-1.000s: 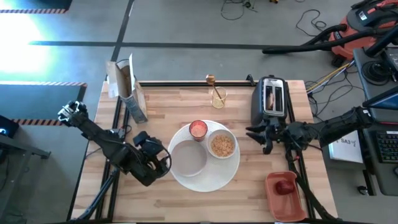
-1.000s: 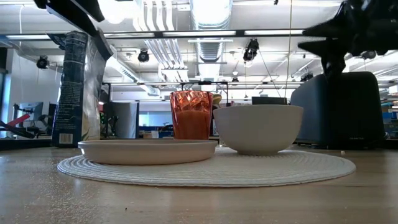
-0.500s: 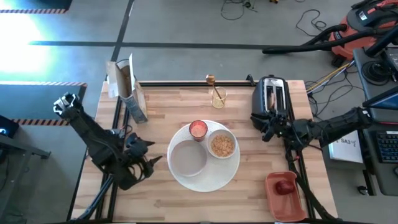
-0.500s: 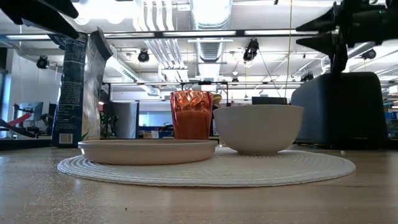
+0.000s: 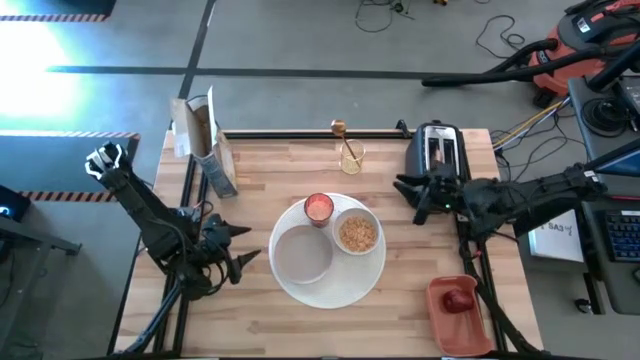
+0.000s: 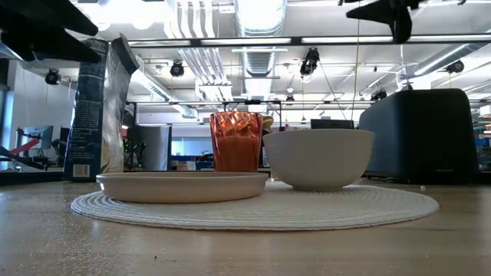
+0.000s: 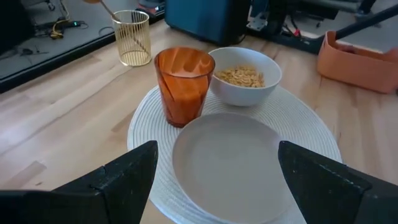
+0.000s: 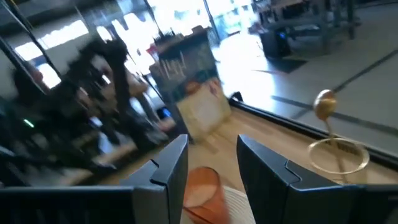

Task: Arrange a breakfast setting
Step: Put the bagel from the toaster on the white plate

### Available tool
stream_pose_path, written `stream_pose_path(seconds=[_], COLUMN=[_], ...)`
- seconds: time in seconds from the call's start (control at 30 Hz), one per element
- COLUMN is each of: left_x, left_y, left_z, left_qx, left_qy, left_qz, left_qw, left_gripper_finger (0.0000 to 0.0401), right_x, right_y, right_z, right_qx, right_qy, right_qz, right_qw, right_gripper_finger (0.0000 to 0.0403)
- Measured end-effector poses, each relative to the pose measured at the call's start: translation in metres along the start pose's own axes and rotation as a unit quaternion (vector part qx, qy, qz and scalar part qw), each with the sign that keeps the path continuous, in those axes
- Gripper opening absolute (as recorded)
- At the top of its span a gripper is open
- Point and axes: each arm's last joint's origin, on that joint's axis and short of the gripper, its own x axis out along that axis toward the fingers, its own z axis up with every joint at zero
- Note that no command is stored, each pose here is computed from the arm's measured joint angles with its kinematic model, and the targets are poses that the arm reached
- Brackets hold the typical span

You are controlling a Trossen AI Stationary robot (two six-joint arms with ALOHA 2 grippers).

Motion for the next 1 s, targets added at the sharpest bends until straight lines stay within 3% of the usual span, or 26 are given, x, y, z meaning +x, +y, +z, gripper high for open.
stream_pose_path(seconds=[0.1,0.2,0.33,0.43,0.57,0.67,0.77,0.9,1.0], left_x=[0.001,0.002,0.002,0.002,0.002,0.003,0.004,0.004,0.003], left_y=[0.003,0.006,0.009,0.010,0.010,0.012,0.013,0.015,0.018], left_z=[-0.004,-0.007,-0.008,-0.008,-0.008,-0.010,-0.012,-0.013,-0.014], left_qx=[-0.008,-0.006,-0.006,-0.003,0.002,0.006,0.008,0.009,0.005], left_qy=[-0.007,-0.009,-0.010,-0.014,-0.027,-0.034,-0.036,-0.038,-0.034], left_qz=[-0.005,-0.009,-0.010,-0.009,0.000,0.007,0.010,0.012,0.007], left_qw=[1.000,1.000,1.000,1.000,1.000,0.999,0.999,0.999,0.999], left_gripper_finger=[0.0316,0.0316,0.0316,0.0316,0.0316,0.0316,0.0316,0.0316,0.0316], right_x=[0.004,-0.004,-0.027,-0.043,-0.059,-0.057,-0.051,-0.043,-0.034], right_y=[0.007,0.005,-0.010,-0.018,-0.024,-0.023,-0.023,-0.027,-0.030], right_z=[0.014,0.033,0.046,0.055,0.063,0.062,0.057,0.048,0.045], right_qx=[-0.021,-0.003,0.032,0.078,0.145,0.169,0.198,0.210,0.197], right_qy=[0.032,0.063,0.143,0.170,0.197,0.199,0.191,0.216,0.230], right_qz=[-0.051,-0.146,-0.267,-0.327,-0.345,-0.348,-0.381,-0.428,-0.450], right_qw=[0.998,0.987,0.953,0.926,0.906,0.901,0.883,0.852,0.840], right_gripper_finger=[0.0128,0.0128,0.0128,0.0134,0.0157,0.0179,0.0196,0.0199,0.0194])
